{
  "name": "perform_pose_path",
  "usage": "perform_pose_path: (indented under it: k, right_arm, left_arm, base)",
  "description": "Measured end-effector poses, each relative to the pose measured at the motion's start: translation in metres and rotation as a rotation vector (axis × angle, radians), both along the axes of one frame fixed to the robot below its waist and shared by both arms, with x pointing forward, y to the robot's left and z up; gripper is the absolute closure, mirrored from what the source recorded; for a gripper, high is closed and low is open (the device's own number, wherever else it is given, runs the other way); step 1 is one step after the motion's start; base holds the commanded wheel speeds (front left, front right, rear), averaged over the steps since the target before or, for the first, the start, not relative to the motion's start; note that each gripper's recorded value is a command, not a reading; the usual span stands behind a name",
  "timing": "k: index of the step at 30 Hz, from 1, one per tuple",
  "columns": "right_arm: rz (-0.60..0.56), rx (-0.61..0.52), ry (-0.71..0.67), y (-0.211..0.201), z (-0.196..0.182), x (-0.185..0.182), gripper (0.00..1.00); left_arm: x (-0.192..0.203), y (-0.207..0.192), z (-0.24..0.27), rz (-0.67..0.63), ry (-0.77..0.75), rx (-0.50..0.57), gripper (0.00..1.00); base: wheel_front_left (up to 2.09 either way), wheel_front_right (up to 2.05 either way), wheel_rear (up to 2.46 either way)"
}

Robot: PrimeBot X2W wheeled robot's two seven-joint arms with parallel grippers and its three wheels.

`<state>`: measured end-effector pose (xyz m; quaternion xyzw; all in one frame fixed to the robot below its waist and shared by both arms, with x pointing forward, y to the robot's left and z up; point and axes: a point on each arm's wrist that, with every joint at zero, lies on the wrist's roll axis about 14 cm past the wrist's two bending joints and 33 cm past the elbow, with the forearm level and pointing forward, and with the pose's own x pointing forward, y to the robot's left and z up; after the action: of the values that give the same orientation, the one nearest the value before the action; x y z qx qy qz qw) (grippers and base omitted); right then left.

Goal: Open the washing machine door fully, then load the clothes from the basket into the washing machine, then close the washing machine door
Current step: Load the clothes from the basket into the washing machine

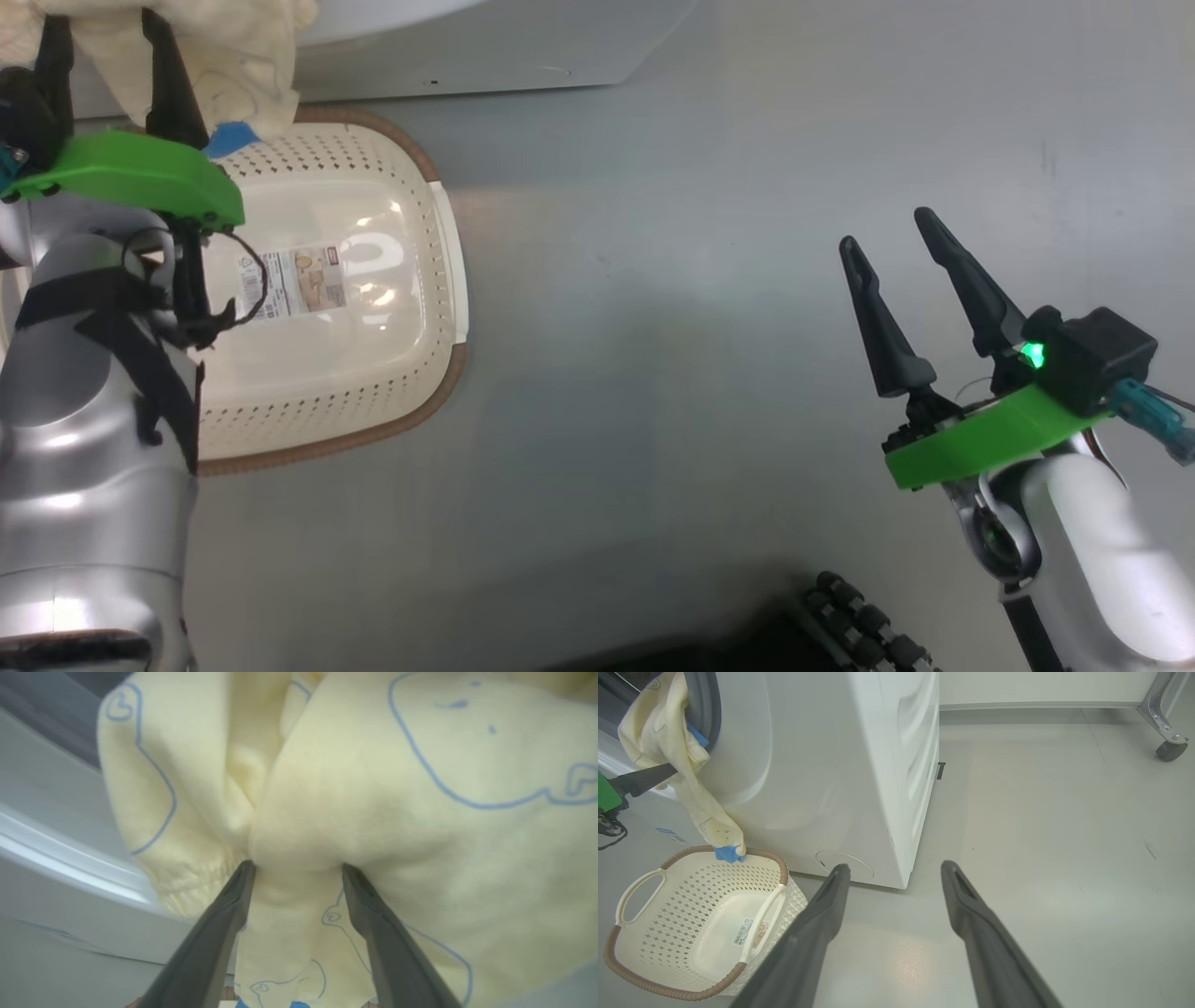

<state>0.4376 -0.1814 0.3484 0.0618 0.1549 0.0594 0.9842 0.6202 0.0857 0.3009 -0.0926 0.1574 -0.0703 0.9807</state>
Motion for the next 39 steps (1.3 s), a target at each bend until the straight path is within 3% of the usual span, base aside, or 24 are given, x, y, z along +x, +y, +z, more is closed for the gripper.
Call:
perform_pose_path:
  k: [10,12,13,15,16,18,19,26,39]
  right_arm:
    - [-0.001,-0.023,0.022,-0.007,-0.010,0.001,0.00]
    - [-0.002,-0.024,0.026,-0.008,-0.012,0.001,0.00]
    - [-0.002,-0.024,0.026,-0.008,-0.013,0.002,0.00]
    - [-0.001,-0.022,0.025,-0.007,-0.013,0.003,0.00]
    - [-0.001,-0.020,0.023,-0.007,-0.012,0.003,0.00]
    - [0.003,-0.016,0.018,-0.005,-0.011,0.004,0.00]
    - [0.003,-0.016,0.018,-0.005,-0.011,0.004,0.00]
    - [0.016,-0.002,0.006,0.001,-0.009,0.008,0.00]
    - [0.027,0.012,-0.019,0.007,-0.001,0.012,0.00]
  left_arm:
    - [0.004,0.005,-0.024,0.039,0.033,0.000,0.00]
    - [0.005,0.004,-0.024,0.039,0.029,-0.002,0.30]
    - [0.005,0.002,-0.023,0.037,0.026,-0.005,0.56]
    - [0.004,-0.003,-0.020,0.036,0.021,-0.011,0.65]
    - [0.004,-0.002,-0.018,0.040,0.021,-0.012,0.78]
    - [0.005,-0.001,-0.013,0.042,0.012,-0.010,0.96]
    - [0.005,-0.001,-0.013,0.042,0.012,-0.010,1.00]
    - [0.006,0.004,0.002,0.040,-0.019,0.004,1.00]
    - [0.001,-0.015,0.035,-0.036,-0.096,-0.068,1.00]
  base:
    - [0.00,0.00,0.00]
    - [0.00,0.00,0.00]
    - [0.00,0.00,0.00]
    - [0.00,0.00,0.00]
    - [0.00,0.00,0.00]
    - [0.00,0.00,0.00]
    - [0.00,0.00,0.00]
    - [0.00,0.00,0.00]
    - [0.00,0.00,0.00]
